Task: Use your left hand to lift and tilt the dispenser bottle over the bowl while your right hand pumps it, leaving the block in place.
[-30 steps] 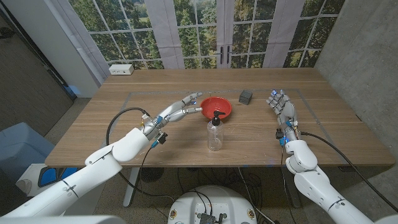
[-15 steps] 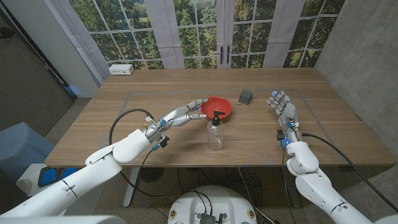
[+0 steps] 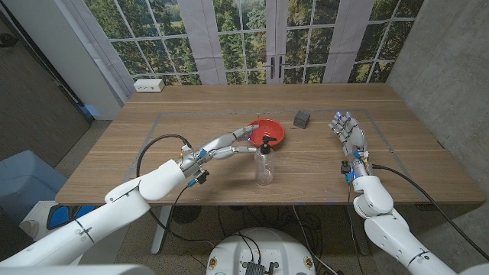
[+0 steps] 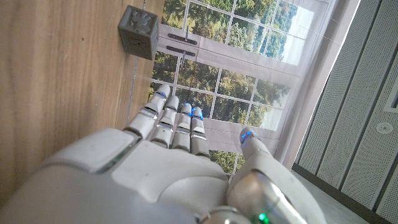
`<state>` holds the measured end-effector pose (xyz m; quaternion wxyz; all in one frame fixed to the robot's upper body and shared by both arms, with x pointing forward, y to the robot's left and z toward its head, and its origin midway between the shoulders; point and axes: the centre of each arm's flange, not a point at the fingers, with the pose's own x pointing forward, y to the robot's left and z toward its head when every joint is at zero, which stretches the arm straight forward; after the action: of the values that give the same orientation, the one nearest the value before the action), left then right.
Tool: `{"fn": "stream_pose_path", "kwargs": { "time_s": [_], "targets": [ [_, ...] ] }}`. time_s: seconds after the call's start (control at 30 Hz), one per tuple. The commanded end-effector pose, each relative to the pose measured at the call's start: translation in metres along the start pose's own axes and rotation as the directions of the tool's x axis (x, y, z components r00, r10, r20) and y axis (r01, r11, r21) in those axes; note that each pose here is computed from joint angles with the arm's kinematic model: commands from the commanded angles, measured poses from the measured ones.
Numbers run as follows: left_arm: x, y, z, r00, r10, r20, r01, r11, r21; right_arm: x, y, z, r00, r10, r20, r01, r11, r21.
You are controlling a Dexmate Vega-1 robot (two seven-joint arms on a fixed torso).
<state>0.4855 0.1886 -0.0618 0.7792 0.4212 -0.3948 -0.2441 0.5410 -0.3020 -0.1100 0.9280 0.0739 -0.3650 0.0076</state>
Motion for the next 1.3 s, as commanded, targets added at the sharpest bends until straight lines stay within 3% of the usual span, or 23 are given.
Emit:
{"fn": "stream_pose_path", "kwargs": {
  "time_s": [0.03, 0.23, 0.33, 0.53, 0.7, 0.97, 1.3],
  "targets": [
    [0.001, -0.004, 0.0, 0.999, -0.034, -0.038, 0.034, 0.999, -0.013, -0.007, 0.0, 0.001, 1.0, -0.003, 0.005, 0.003, 1.0, -0.005],
    [0.006, -0.008, 0.0, 0.997, -0.067, -0.039, 0.066, 0.997, -0.029, -0.012, -0.001, 0.002, 1.0, -0.009, 0.009, 0.009, 1.0, -0.006],
    [0.012, -0.009, 0.001, 0.992, -0.118, -0.044, 0.114, 0.99, -0.079, -0.014, -0.001, 0.004, 1.0, -0.007, 0.013, 0.007, 1.0, -0.01],
    [0.015, -0.01, 0.001, 0.989, -0.13, -0.074, 0.128, 0.991, -0.03, -0.019, -0.002, 0.006, 1.0, -0.01, 0.018, 0.01, 1.0, -0.013],
    [0.021, -0.017, -0.007, 0.985, -0.149, -0.082, 0.146, 0.988, -0.042, -0.021, -0.002, 0.006, 1.0, -0.015, 0.021, 0.015, 1.0, -0.018],
    [0.032, -0.027, -0.008, 0.975, -0.214, -0.065, 0.212, 0.977, -0.04, -0.024, -0.003, 0.008, 1.0, -0.017, 0.02, 0.017, 0.999, -0.03],
    [0.039, -0.034, -0.015, 0.973, -0.225, -0.052, 0.221, 0.972, -0.076, -0.031, -0.007, 0.009, 0.999, -0.037, 0.018, 0.038, 0.999, -0.034]
  ]
}}
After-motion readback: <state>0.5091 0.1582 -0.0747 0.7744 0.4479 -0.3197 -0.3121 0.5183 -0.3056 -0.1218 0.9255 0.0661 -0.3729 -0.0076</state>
